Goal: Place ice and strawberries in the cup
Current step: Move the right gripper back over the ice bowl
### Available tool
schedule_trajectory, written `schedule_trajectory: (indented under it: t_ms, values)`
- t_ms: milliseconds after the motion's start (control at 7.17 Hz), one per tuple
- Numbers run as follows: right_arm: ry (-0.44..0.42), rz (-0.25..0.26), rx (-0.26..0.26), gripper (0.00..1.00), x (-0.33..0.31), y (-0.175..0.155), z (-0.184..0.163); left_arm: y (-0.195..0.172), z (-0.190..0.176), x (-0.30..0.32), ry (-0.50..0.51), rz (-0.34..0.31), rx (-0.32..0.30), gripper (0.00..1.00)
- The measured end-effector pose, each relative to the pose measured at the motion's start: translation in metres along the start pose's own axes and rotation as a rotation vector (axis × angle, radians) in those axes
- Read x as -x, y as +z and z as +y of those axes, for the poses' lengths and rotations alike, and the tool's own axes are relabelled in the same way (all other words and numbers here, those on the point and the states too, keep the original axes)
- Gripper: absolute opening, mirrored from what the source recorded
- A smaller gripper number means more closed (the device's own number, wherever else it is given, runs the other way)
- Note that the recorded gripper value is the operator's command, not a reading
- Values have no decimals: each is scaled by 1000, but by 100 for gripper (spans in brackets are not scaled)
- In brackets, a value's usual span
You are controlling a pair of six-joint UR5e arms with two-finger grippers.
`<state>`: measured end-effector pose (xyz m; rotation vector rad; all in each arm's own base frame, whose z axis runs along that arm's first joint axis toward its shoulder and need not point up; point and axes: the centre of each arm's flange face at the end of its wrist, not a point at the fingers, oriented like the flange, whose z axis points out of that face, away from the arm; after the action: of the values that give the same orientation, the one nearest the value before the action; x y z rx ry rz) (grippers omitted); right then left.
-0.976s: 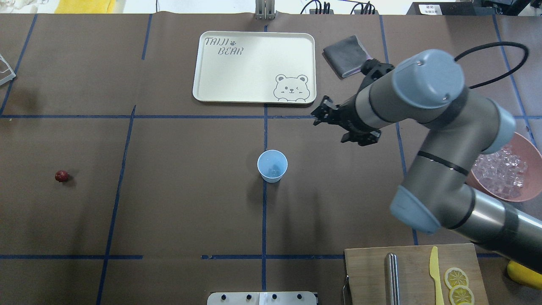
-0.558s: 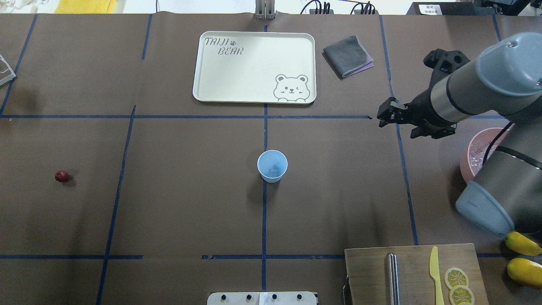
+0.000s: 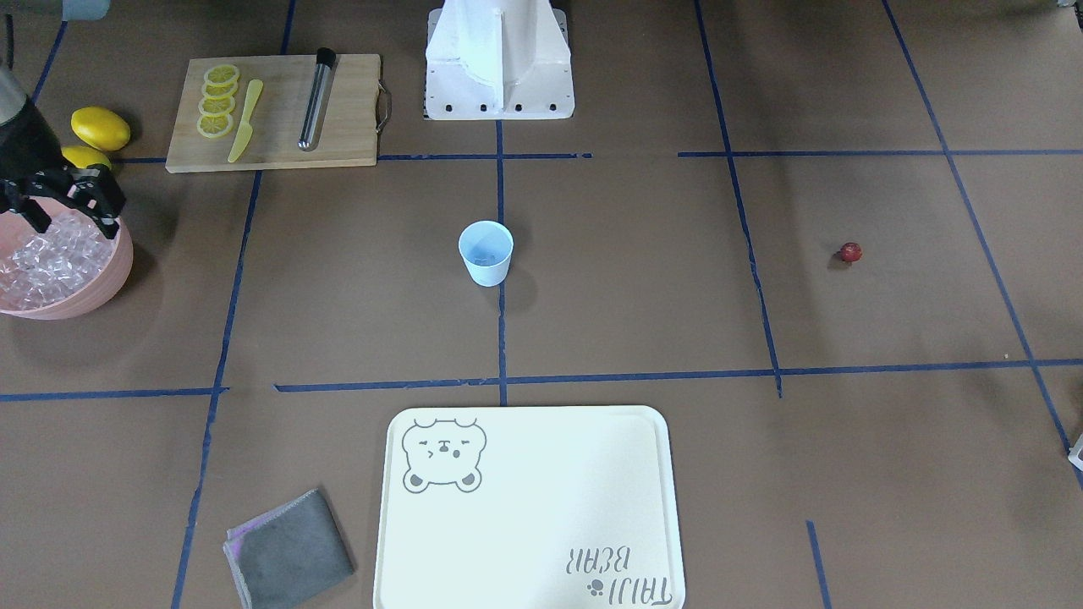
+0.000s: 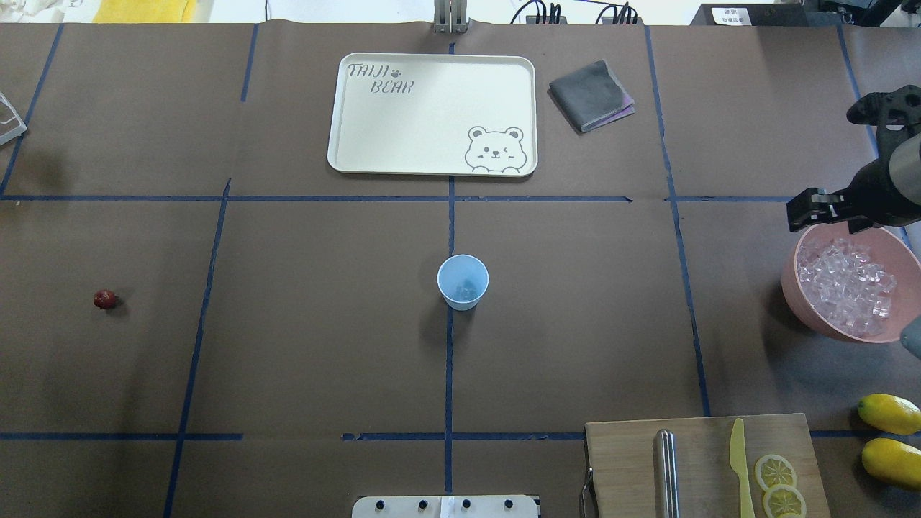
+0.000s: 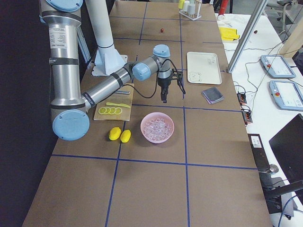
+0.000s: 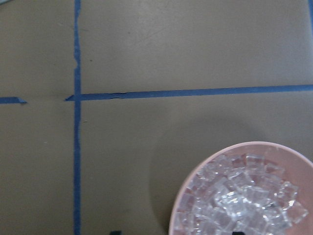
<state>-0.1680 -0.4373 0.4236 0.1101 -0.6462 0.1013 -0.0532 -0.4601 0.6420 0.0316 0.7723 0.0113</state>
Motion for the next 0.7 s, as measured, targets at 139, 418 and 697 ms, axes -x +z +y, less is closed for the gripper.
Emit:
schedule_trajectory:
  t_ms: [139, 418, 697]
  values:
    - [-36, 27, 8, 82, -25, 6, -3, 0, 0, 0, 1, 0, -1, 100]
    - [18, 43, 23, 83, -45, 21, -9, -1, 0, -1, 2, 0, -2, 100]
    - [296, -4, 22, 80, -45, 29, -11, -1, 0, -2, 2, 0, -3, 100]
